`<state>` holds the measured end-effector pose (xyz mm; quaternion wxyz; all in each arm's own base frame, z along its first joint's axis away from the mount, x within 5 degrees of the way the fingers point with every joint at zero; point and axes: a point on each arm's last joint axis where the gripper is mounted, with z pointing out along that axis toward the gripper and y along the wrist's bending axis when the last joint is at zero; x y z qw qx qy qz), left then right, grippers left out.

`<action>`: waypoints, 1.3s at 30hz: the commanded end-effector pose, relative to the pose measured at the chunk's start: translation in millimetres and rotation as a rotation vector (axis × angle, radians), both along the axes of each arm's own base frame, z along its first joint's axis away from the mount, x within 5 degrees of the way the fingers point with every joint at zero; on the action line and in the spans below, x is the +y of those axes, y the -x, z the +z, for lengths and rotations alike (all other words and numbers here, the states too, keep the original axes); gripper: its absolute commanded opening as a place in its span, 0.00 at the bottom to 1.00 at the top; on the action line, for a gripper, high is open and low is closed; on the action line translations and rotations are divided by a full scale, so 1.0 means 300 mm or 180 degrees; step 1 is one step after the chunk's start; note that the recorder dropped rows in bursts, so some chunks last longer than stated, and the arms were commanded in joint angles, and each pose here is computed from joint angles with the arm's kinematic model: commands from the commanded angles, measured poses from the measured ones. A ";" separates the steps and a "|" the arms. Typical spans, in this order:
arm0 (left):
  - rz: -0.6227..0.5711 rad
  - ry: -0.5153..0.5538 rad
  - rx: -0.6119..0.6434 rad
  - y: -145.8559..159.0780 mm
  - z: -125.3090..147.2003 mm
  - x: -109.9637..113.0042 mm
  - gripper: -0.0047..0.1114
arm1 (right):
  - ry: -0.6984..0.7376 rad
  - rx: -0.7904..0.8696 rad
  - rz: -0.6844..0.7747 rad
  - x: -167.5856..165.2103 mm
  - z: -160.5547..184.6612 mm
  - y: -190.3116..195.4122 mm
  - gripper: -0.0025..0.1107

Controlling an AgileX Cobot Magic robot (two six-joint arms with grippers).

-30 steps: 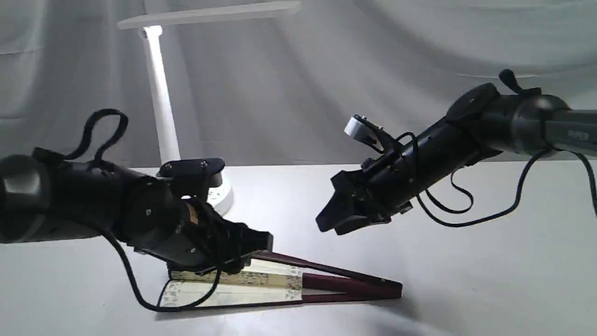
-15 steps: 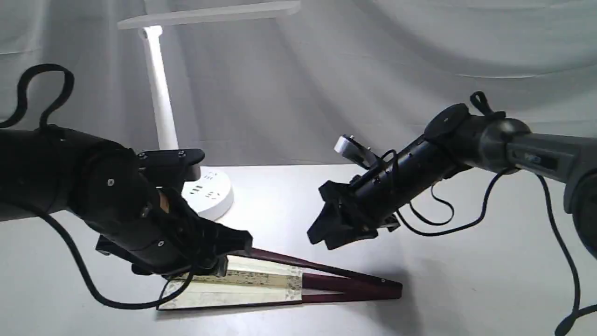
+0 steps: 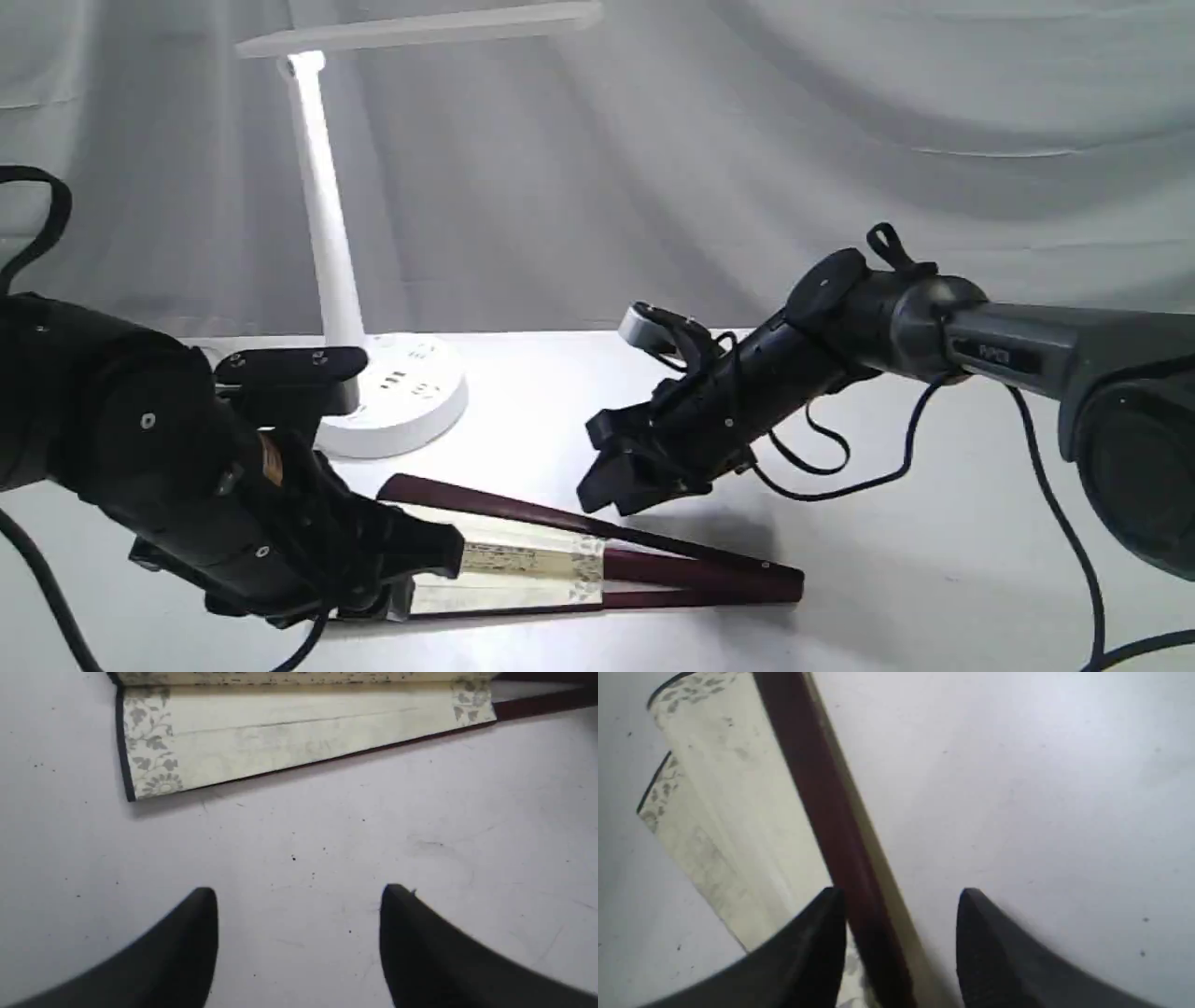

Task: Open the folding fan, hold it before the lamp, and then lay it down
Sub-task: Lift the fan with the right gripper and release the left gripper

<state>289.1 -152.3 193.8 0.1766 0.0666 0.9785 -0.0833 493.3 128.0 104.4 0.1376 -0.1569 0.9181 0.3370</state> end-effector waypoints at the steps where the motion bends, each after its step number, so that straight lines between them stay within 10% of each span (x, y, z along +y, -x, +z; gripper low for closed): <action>1: 0.0017 0.0036 0.0012 0.013 0.008 -0.004 0.49 | -0.0034 -0.0024 -0.0041 0.002 -0.013 -0.008 0.37; 18: 0.0012 0.0024 0.0031 0.014 0.007 -0.003 0.49 | -0.0547 0.0403 -0.0005 0.059 -0.077 0.020 0.36; 32: -0.0008 -0.0011 0.0038 0.015 0.006 0.000 0.49 | -0.0511 0.0528 0.0147 0.032 -0.079 0.035 0.02; 39: -0.0026 -0.0031 0.0027 0.015 0.006 0.001 0.49 | -0.0652 0.0554 0.0173 -0.037 -0.049 0.030 0.02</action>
